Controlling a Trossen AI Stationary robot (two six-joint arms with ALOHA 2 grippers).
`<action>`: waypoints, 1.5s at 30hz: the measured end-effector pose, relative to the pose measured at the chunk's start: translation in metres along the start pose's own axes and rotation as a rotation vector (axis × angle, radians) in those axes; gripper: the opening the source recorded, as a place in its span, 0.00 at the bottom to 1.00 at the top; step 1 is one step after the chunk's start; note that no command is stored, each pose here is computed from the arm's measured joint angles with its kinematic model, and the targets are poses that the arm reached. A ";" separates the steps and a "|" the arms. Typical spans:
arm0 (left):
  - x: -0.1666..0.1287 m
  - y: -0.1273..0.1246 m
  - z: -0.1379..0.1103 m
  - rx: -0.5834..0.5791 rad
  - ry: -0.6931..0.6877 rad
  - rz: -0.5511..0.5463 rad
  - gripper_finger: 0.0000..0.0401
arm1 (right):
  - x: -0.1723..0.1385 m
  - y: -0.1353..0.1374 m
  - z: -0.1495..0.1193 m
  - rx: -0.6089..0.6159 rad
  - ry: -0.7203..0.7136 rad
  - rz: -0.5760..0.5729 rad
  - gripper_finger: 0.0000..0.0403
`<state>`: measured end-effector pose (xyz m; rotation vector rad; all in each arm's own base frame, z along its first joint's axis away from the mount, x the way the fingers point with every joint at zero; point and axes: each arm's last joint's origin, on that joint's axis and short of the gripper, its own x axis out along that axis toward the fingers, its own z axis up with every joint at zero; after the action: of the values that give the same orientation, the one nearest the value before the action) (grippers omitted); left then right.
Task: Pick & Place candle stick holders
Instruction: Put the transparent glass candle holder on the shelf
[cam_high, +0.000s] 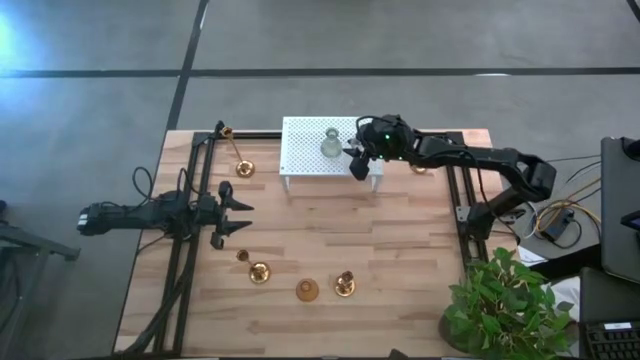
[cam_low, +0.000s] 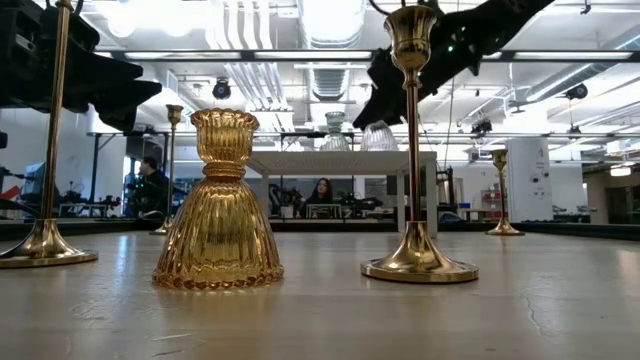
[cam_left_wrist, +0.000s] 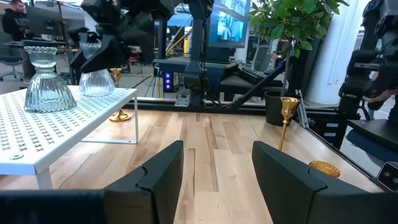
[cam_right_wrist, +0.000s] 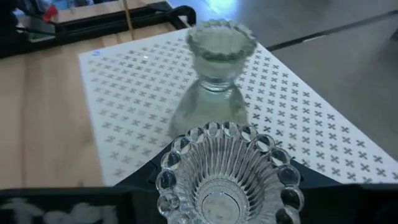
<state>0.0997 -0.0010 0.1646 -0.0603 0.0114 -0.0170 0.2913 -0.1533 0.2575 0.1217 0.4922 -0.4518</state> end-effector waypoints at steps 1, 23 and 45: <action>0.000 0.000 0.000 0.000 0.000 0.000 0.49 | 0.001 -0.002 -0.001 0.002 0.005 -0.006 0.32; 0.000 0.000 0.000 0.000 0.001 0.000 0.49 | 0.018 -0.036 -0.004 0.055 -0.054 -0.091 0.32; 0.000 0.000 0.000 0.000 0.001 0.000 0.49 | 0.017 -0.039 -0.004 0.052 -0.058 -0.098 0.33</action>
<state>0.0998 -0.0010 0.1645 -0.0602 0.0121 -0.0168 0.2859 -0.1943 0.2455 0.1347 0.4312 -0.5626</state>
